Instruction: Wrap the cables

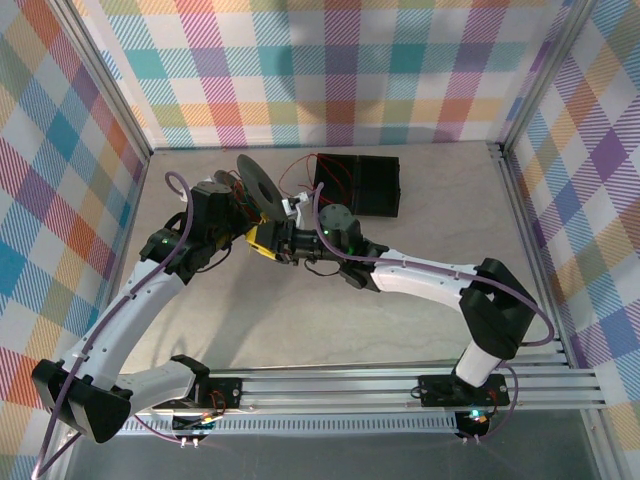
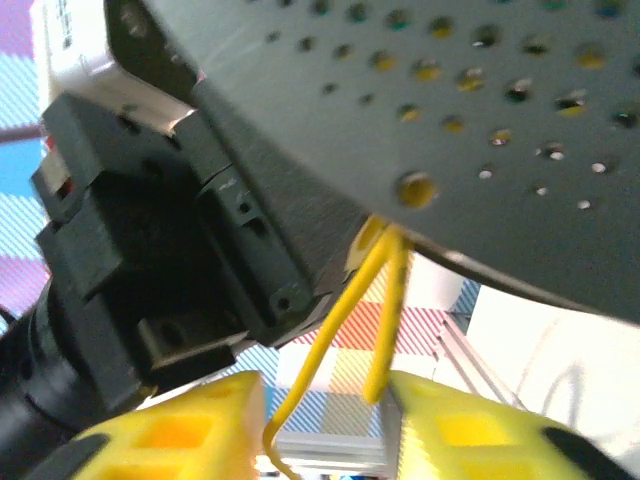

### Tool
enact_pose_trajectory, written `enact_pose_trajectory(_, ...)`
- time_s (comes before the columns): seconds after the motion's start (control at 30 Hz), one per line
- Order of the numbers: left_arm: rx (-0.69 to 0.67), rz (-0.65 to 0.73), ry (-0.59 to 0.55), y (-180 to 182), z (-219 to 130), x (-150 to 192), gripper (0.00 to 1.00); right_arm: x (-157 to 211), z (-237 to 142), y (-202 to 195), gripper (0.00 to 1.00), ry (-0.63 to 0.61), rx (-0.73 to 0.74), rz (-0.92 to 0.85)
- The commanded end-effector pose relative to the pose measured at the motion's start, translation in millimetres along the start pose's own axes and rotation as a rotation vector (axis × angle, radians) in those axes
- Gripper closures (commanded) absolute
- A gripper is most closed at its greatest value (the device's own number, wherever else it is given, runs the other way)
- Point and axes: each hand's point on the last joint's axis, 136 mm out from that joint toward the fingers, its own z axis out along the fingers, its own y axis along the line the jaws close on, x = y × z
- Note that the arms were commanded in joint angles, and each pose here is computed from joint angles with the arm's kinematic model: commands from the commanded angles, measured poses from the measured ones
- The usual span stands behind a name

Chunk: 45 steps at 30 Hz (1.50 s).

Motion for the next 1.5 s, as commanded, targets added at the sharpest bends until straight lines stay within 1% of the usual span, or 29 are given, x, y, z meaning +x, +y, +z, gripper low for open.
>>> enact_pose_trajectory(0.0, 0.093, -0.044, -0.080, -23.7, -8.6, -21.3, 1.00, -4.4, 5.1, 12.6, 0.80, -0.009, -0.019, -0.029)
enact_pose_trajectory(0.03, 0.096, -0.044, -0.076, -24.4, -8.8, -20.7, 1.00, -4.0, 5.1, 10.2, 0.92, -0.008, -0.006, -0.038)
enact_pose_trajectory(0.07, 0.101, -0.047, -0.071, -25.7, -9.4, -20.5, 1.00, -4.0, 3.7, 6.7, 1.00, -0.009, 0.014, -0.057)
enact_pose_trajectory(0.13, 0.110, -0.045, -0.047, -29.6, -11.9, -20.1, 1.00, -0.8, -2.0, -2.4, 1.00, -0.007, 0.064, -0.141)
enact_pose_trajectory(0.23, 0.155, -0.039, 0.035, -41.7, -17.5, -21.1, 1.00, 2.2, -22.5, -39.0, 1.00, -0.028, 0.235, -0.356)
enact_pose_trajectory(0.3, 0.206, -0.033, 0.123, -51.0, -19.0, -19.5, 1.00, -5.4, -43.6, -75.4, 1.00, -0.078, 0.400, -0.485)
enact_pose_trajectory(0.37, 0.236, -0.016, 0.238, -56.5, -17.9, -13.9, 1.00, -13.8, -59.9, -99.8, 1.00, -0.119, 0.502, -0.646)
enact_pose_trajectory(0.43, 0.246, 0.017, 0.343, -60.8, -17.2, -5.1, 1.00, -18.8, -66.1, -114.1, 1.00, -0.114, 0.579, -0.744)
enact_pose_trajectory(0.5, 0.276, 0.026, 0.410, -65.5, -18.0, 1.9, 1.00, -20.5, -66.0, -124.5, 1.00, -0.085, 0.637, -0.842)
enact_pose_trajectory(0.53, 0.282, 0.031, 0.430, -65.8, -19.3, 3.5, 1.00, -22.7, -67.6, -129.6, 1.00, -0.077, 0.668, -0.893)
enact_pose_trajectory(0.67, 0.243, 0.053, 0.438, -54.5, -26.5, -1.4, 1.00, -34.6, -82.7, -146.3, 1.00, -0.076, 0.802, -1.049)
enact_pose_trajectory(0.83, 0.303, 0.054, 0.527, -63.4, -31.4, 8.7, 1.00, -43.7, -92.7, -162.5, 1.00, -0.072, 0.904, -1.172)
enact_pose_trajectory(0.93, 0.363, 0.032, 0.567, -73.7, -34.7, 13.0, 1.00, -50.6, -94.0, -166.8, 1.00, -0.108, 0.928, -1.220)
enact_pose_trajectory(1.0, 0.401, 0.011, 0.598, -79.6, -36.7, 16.9, 1.00, -54.1, -90.9, -165.5, 1.00, -0.142, 0.915, -1.245)
enact_pose_trajectory(1.1, 0.448, -0.021, 0.644, -85.9, -37.6, 23.9, 1.00, -60.4, -84.6, -161.9, 1.00, -0.224, 0.873, -1.281)
enact_pose_trajectory(1.17, 0.476, -0.047, 0.675, -89.2, -38.0, 28.8, 1.00, -65.5, -77.2, -158.5, 1.00, -0.261, 0.847, -1.357)
enact_pose_trajectory(1.23, 0.496, -0.062, 0.696, -90.8, -38.7, 32.7, 1.00, -63.8, -68.2, -151.7, 1.00, -0.294, 0.780, -1.434)
enact_pose_trajectory(1.37, 0.501, -0.081, 0.739, -88.6, -35.8, 42.5, 1.00, -60.1, -53.4, -143.3, 1.00, -0.338, 0.685, -1.548)
enact_pose_trajectory(1.47, 0.488, -0.088, 0.751, -83.7, -31.4, 47.8, 1.00, -60.1, -50.1, -132.6, 1.00, -0.385, 0.688, -1.645)
